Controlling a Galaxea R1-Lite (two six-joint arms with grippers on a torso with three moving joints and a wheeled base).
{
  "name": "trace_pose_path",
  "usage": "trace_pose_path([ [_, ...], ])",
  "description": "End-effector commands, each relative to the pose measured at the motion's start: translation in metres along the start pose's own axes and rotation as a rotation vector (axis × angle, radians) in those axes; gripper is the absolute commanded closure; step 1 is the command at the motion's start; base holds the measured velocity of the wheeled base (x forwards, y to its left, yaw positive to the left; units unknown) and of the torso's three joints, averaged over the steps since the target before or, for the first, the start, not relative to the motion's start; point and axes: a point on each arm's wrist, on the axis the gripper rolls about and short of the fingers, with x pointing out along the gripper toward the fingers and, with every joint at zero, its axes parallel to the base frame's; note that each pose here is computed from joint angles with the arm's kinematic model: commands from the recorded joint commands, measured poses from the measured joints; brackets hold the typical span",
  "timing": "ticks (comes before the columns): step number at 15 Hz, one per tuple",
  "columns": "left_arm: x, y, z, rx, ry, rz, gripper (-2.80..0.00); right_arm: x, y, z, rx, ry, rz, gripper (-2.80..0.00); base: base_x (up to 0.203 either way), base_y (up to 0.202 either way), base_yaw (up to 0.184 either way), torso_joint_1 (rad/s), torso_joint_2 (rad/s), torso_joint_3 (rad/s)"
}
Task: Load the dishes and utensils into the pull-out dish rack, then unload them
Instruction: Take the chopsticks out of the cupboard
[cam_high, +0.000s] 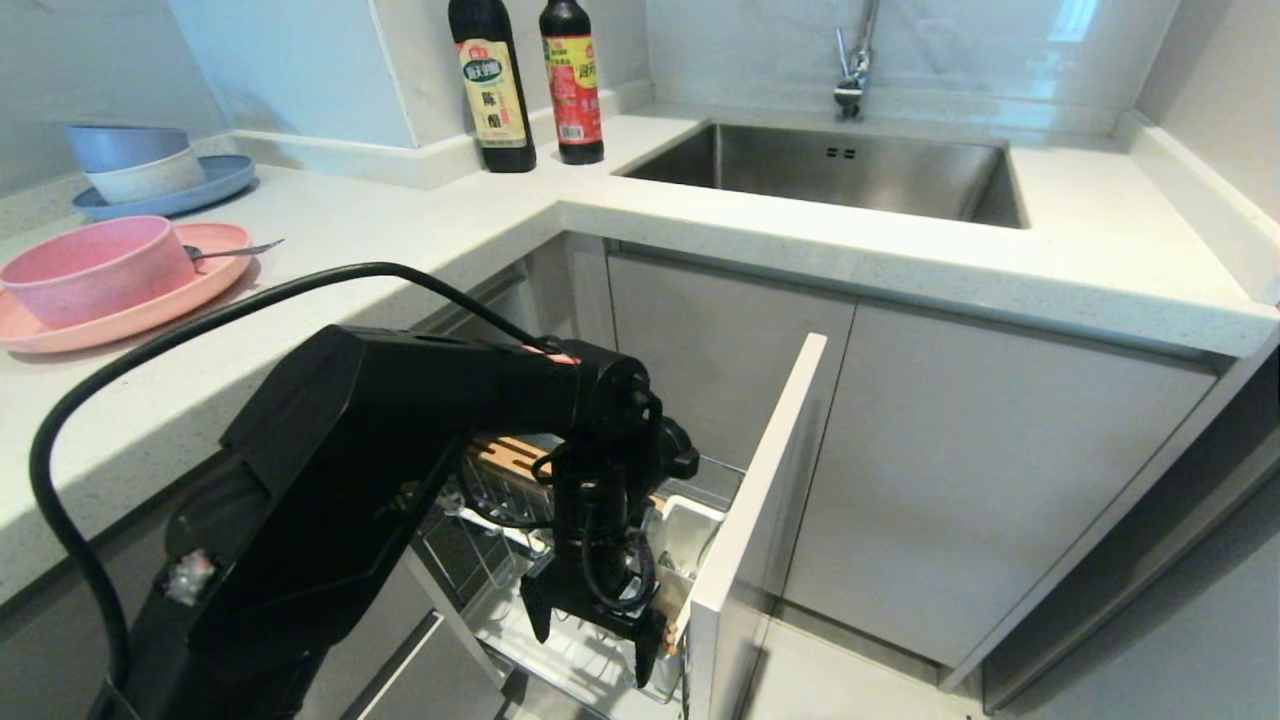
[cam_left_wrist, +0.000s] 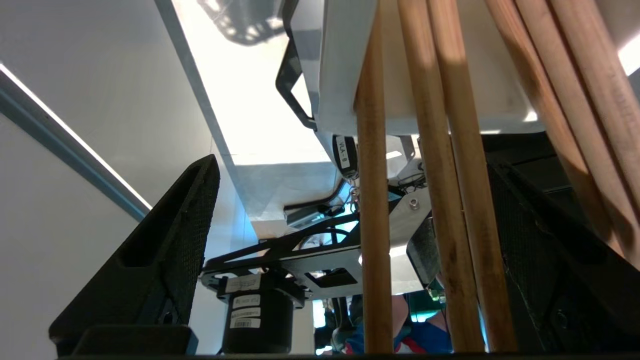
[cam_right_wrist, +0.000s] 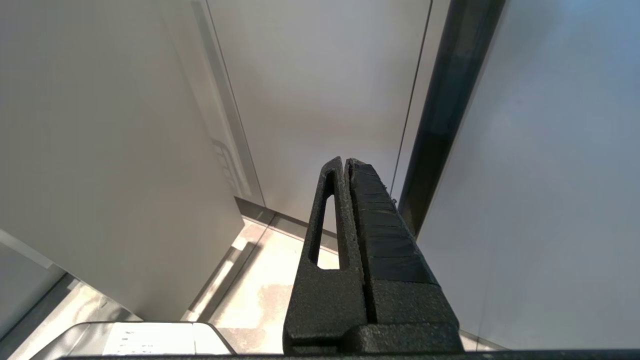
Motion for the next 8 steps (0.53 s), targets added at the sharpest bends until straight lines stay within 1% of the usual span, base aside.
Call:
trace_pose_path([
  [1,-0.0061,-0.0002,-0.0032,-0.001,-0.013,-0.006,-2.8,0.0001,0.0,-0.0004,0.0,0.001,0.0,0.0,0.0,0.0,0.0,0.0,0.0,0.0],
  [8,-0.0111,-0.0005,-0.0024,-0.003,-0.046,-0.019,-2.8,0.0001,0.0,-0.0004,0.0,0.001,0.0,0.0,0.0,0.0,0.0,0.0,0.0,0.0],
])
